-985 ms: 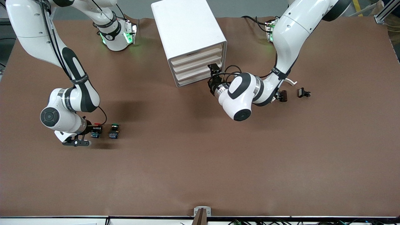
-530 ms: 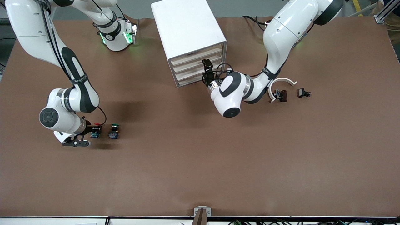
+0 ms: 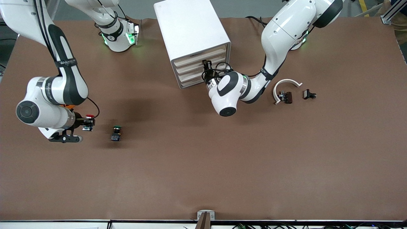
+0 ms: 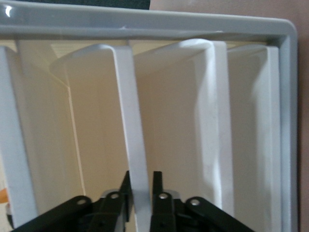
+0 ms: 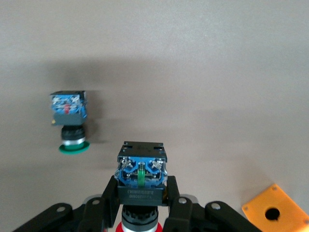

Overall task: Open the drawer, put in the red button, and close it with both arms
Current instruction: 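Pull the top drawer open with the left gripper while the right gripper lifts the button, then carry the red button over the open drawer with the right gripper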

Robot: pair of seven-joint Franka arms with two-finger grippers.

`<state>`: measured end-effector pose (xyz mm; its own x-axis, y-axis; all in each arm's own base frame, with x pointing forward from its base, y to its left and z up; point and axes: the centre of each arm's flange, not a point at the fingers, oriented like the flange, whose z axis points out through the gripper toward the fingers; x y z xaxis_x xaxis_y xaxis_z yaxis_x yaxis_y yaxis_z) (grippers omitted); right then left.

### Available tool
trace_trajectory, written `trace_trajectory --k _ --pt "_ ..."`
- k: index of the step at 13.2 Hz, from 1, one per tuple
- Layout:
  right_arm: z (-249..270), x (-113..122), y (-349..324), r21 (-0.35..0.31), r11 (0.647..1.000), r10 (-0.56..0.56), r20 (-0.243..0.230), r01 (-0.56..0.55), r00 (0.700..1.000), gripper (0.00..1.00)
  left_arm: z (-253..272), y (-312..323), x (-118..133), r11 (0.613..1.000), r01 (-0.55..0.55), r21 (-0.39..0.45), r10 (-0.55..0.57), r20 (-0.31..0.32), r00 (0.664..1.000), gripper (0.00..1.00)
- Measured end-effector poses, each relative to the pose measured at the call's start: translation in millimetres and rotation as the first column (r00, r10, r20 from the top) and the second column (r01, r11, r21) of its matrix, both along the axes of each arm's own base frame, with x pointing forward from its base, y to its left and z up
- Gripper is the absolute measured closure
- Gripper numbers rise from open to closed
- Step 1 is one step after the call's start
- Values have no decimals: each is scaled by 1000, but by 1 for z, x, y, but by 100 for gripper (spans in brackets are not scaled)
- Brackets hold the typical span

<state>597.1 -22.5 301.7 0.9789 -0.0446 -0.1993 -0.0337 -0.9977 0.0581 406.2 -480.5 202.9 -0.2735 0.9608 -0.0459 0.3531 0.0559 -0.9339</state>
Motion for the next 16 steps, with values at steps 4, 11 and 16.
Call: trace_trajectory --k 4,11,16 --pt "33 -11 34 -28 997 -70 -27 69 997 57 0 1 5 1000 -9 5 9 -4 1000 86" --pt "118 -49 166 -169 948 -281 -45 270 959 57 9 46 78 995 -102 24 100 68 993 86" --pt "142 -98 305 -237 849 -469 78 473 880 57 14 74 115 986 -163 12 161 107 981 86"
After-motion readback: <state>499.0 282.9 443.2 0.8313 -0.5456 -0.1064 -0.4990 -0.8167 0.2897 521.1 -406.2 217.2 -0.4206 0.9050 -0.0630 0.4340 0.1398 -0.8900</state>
